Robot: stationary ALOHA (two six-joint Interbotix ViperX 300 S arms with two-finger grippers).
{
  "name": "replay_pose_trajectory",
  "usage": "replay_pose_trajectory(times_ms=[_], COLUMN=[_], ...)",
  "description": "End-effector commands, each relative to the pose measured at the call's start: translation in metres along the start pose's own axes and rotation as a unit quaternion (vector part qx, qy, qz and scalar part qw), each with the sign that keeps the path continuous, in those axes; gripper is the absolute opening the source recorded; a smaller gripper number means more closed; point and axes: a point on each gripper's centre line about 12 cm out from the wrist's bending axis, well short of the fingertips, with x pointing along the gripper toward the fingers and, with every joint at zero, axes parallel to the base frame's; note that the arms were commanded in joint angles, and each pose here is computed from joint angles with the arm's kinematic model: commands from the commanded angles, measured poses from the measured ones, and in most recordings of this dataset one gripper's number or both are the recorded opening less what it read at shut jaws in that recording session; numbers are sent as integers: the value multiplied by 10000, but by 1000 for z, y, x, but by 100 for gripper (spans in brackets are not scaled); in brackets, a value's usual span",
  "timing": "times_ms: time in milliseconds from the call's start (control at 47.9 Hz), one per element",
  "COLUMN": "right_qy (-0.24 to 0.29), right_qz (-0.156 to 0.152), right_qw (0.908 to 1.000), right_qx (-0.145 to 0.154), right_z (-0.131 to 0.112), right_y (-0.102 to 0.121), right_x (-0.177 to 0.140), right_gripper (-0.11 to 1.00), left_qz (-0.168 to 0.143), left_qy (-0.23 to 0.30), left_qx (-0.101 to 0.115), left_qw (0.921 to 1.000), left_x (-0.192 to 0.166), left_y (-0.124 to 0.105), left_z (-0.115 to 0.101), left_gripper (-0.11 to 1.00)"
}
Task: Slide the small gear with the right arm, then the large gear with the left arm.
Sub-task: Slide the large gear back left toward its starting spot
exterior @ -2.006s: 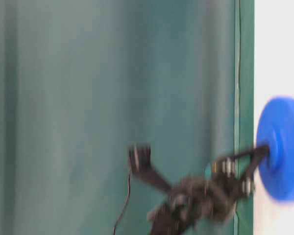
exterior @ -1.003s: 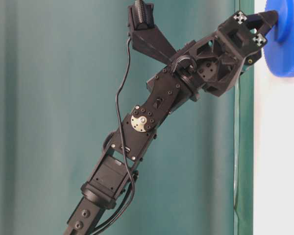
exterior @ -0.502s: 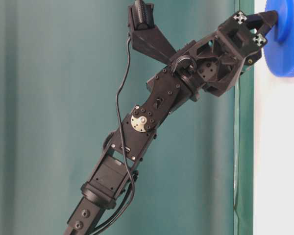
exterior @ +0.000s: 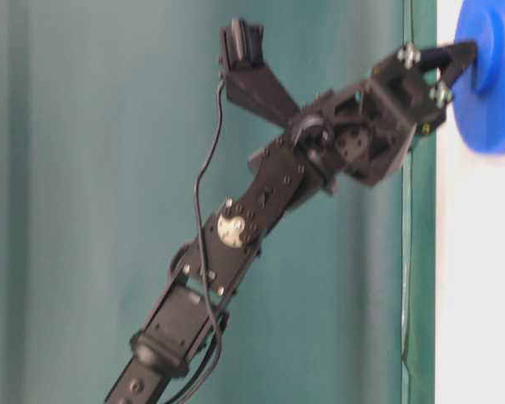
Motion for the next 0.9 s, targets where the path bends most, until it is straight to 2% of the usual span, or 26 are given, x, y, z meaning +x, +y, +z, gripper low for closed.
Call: replay_pose_trajectory(times_ms=[0, 188, 251, 376, 502, 606, 878], right_qy=[-76, -69, -72, -73, -69, -71, -60], right_qz=[56, 76, 91, 113, 126, 142, 171], right_qw=[10000, 9999, 9999, 9999, 9999, 9999, 9998], right_qx=[-20, -16, -16, -27, -34, -26, -4], right_z=[5, 4, 5, 5, 5, 5, 4], right_y=[3, 3, 4, 5, 5, 6, 7], right_x=[0, 0, -1, -1, -1, -1, -1], right_gripper=[50, 50, 50, 50, 50, 50, 50], left_qz=[43, 151, 205, 356, 446, 469, 518], left_qy=[116, 617, 692, 743, 770, 760, 642], left_qx=[-75, -307, -490, -1020, -1332, -1387, -1451], left_qw=[9999, 9975, 9962, 9914, 9871, 9863, 9860], left_x=[-18, -46, -57, -83, -107, -128, -165], left_y=[7, 23, 29, 40, 43, 39, 35], left_z=[-10, -68, -87, -125, -156, -177, -208], left_gripper=[0, 0, 0, 0, 0, 0, 0])
